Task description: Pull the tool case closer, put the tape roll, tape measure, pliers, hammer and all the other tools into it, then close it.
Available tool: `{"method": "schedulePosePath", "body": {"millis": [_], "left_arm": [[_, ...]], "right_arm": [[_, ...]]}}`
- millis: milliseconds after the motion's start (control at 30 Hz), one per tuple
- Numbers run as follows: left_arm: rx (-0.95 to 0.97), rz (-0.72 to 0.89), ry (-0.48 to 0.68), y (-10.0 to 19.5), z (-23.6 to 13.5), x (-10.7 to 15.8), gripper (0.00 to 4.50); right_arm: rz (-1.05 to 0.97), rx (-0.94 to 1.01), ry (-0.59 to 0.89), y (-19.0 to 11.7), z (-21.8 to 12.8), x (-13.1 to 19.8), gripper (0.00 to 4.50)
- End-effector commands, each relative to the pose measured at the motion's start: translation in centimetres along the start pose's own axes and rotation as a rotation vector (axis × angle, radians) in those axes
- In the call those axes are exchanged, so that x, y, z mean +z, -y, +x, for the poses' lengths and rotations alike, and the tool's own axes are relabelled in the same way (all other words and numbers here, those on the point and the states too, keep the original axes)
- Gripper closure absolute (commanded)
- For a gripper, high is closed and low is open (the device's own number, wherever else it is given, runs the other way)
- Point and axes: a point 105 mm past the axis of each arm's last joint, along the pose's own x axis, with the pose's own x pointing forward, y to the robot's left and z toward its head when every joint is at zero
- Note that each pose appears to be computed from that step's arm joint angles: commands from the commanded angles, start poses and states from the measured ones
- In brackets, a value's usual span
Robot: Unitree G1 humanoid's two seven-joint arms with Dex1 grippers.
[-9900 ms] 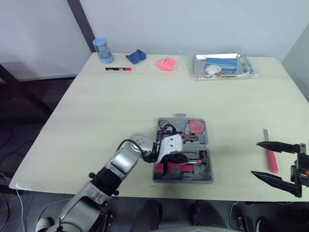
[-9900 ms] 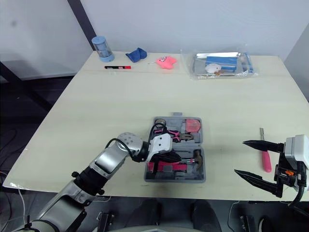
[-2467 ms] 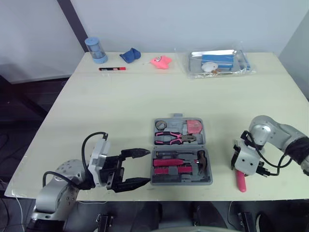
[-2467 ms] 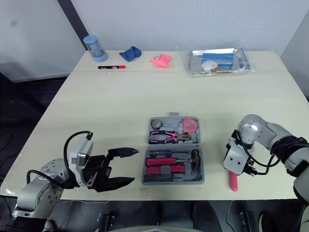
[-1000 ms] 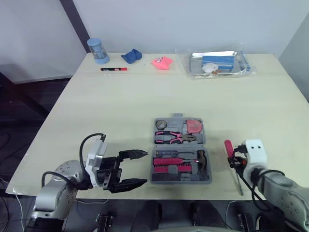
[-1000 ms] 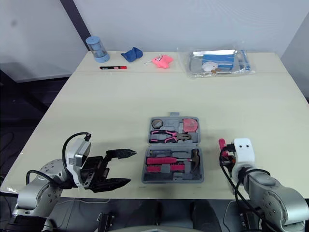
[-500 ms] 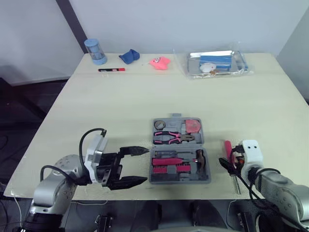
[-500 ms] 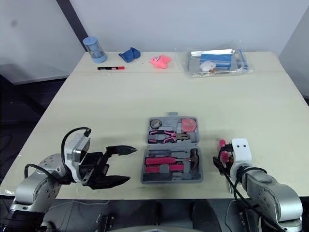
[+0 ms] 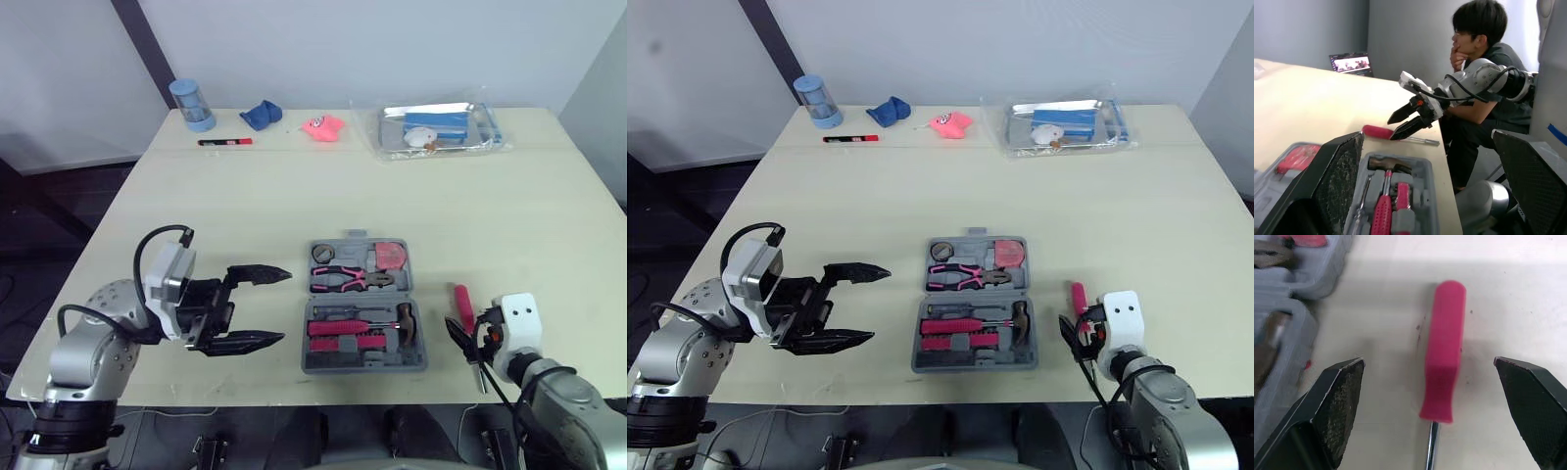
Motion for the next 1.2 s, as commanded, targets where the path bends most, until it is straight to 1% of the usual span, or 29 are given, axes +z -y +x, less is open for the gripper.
{"method": "schedulePosePath", "body": {"millis": [33, 100, 167, 200, 267, 300, 333, 367, 400, 467, 500, 567, 600, 667, 733, 767, 833, 900, 1067, 1200], "left_arm": [[-0.016, 0.026, -0.013, 0.4, -0.2, 0.3, 0.0], [-0.015, 0.023, -0.013, 0.5, -0.1, 0.3, 0.0], [-0.014, 0.022, -0.012, 0.5, 0.0, 0.3, 0.0], [-0.014, 0.02, -0.011, 0.6, 0.1, 0.2, 0.0], [-0.014, 0.015, -0.011, 0.6, 0.1, 0.2, 0.0], [-0.013, 0.014, -0.011, 0.7, 0.2, 0.1, 0.0], [-0.012, 0.01, -0.011, 0.7, 0.2, 0.1, 0.0], [-0.01, 0.006, -0.011, 0.7, 0.2, 0.1, 0.0], [-0.009, 0.003, -0.01, 0.7, 0.2, 0.1, 0.0], [-0.002, -0.009, -0.008, 0.7, 0.2, 0.0, 0.0], [0.014, -0.019, -0.002, 0.5, 0.2, -0.1, 0.0], [0.044, 0.005, -0.012, 0.3, -0.2, -0.7, 0.0], [0.042, -0.055, -0.01, 0.4, -0.6, -0.9, 0.0], [0.037, -0.091, -0.009, 0.0, -1.4, -0.8, 0.0], [0.019, -0.089, -0.019, -0.5, -2.3, -0.5, 0.0], [0.008, -0.084, -0.033, -0.6, -2.5, -0.5, 0.0], [0.003, -0.074, -0.046, -0.8, -2.9, -0.3, 0.0], [0.006, -0.077, -0.055, -0.9, -3.2, -0.1, 0.0], [0.003, -0.091, -0.109, -0.5, -4.0, -0.5, 0.0], [-0.007, -0.095, -0.151, -0.1, -4.5, -0.6, 0.0]], "right_arm": [[-0.014, -0.053, 0.043, 0.6, 0.1, 0.0, 0.03], [-0.01, -0.067, 0.046, 0.6, 0.3, -0.4, 0.03], [-0.008, -0.062, 0.052, 0.4, 0.3, -0.6, 0.78], [-0.009, -0.059, 0.052, 0.2, 0.3, -0.7, 1.06], [-0.009, -0.051, 0.052, 0.0, 0.2, -1.0, 2.16], [-0.012, -0.048, 0.051, -0.1, 0.2, -1.0, 2.55], [-0.021, -0.039, 0.052, -0.2, 0.1, -1.0, 3.27], [-0.026, -0.034, 0.054, -0.2, 0.1, -1.0, 3.54], [-0.03, -0.03, 0.056, -0.2, 0.1, -0.9, 4.05], [-0.061, -0.004, 0.06, -0.3, 0.0, -0.7, 4.09], [-0.088, 0.027, 0.081, -0.6, -0.2, 0.1, 4.09], [-0.222, 0.197, 0.138, -2.3, -1.1, 2.9, 4.09], [-0.269, 0.29, 0.151, -3.3, -1.6, 4.1, 4.09], [-0.371, 0.46, 0.145, -5.1, -2.8, 5.9, 4.09], [-0.486, 0.631, 0.118, -7.2, -4.0, 7.4, 4.09], [-0.536, 0.704, 0.086, -8.0, -4.5, 7.5, 4.09], [-0.621, 0.789, 0.04, -9.2, -5.0, 7.6, 4.09], [-0.65, 0.865, 0.008, -10.6, -5.2, 7.7, 4.09], [-0.76, 0.937, -0.083, -13.1, -4.3, 7.6, 4.09], [-0.782, 0.967, -0.156, -15.6, -3.6, 7.1, 4.09]]}}
